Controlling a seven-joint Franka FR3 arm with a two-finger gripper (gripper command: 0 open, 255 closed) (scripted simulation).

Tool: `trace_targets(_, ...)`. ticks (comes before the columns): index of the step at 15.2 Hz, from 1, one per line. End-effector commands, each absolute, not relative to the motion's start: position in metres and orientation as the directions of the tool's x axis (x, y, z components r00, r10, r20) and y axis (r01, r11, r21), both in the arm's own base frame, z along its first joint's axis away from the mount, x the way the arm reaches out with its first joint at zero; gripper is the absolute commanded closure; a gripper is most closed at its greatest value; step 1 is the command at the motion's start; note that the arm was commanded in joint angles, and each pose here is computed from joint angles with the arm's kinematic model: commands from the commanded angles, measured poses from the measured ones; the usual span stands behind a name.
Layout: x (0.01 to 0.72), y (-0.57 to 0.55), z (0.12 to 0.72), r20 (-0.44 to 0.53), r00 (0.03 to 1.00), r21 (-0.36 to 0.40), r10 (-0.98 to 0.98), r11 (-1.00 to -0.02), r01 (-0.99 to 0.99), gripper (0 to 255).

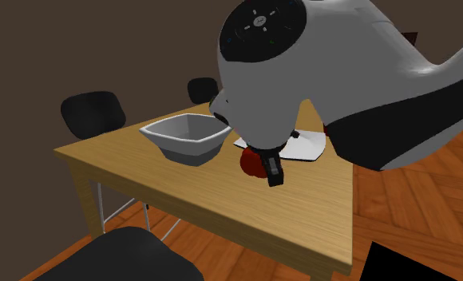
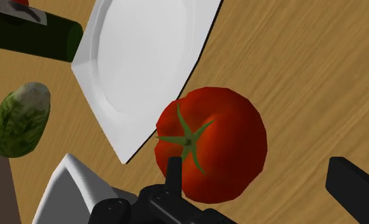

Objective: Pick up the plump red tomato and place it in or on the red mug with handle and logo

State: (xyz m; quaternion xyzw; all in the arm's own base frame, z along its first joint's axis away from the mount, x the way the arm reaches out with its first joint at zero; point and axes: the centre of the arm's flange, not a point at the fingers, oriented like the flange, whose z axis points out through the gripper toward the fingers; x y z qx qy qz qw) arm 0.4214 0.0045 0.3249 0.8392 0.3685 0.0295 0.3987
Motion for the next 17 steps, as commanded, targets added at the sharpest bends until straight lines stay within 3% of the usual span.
trace_targets(1,0.428,-0.003,0.31,-0.267,0.707,0.705,0.655,-0.368,0.607,0)
trace_targets(15,0.44,-0.026,0.287,-0.267,0.707,0.705,0.655,-0.368,0.607,0)
trace_targets(16,0.44,-0.026,0.287,-0.267,0.707,0.705,0.655,-0.368,0.607,255)
trace_targets(17,0.44,-0.026,0.287,-0.267,0.707,0.705,0.655,-0.368,0.607,255)
